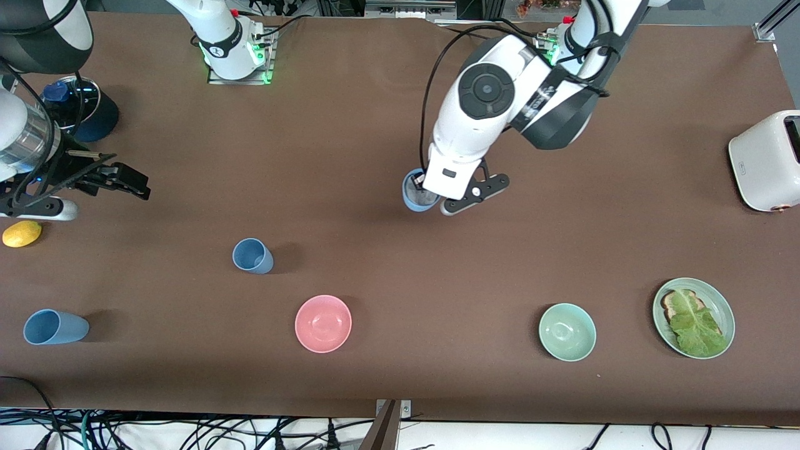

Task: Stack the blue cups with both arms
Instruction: 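Lower the tissue cup with the left gripper while the right gripper reaches out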

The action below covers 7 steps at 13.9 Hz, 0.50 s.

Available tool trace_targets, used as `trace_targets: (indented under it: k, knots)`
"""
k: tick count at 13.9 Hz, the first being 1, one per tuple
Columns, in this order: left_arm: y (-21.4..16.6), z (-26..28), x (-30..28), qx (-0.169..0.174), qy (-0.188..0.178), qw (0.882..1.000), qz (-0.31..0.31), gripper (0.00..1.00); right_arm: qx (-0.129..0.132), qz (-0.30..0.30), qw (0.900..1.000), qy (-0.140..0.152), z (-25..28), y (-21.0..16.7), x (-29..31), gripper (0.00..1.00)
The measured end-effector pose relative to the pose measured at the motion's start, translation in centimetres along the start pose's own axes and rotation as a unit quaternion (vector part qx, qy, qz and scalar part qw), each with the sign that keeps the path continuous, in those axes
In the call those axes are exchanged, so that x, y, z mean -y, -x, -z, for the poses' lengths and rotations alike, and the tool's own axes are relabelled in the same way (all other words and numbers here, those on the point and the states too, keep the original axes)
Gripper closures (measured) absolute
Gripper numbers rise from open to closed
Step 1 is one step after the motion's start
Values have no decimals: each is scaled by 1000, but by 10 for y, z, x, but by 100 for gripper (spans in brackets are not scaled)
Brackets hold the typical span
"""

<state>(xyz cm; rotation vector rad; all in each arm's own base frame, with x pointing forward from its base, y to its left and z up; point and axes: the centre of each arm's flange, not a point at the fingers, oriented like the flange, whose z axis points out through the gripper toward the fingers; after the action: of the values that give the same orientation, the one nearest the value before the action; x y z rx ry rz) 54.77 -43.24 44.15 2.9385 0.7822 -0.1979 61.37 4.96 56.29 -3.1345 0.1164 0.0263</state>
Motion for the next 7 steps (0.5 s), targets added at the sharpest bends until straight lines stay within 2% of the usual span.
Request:
trace_targets:
  k: [7]
  knots:
    - [-30, -54, -7, -13, -3, 1000, 19, 94, 14, -1, 1000, -4, -32, -16, 2, 0]
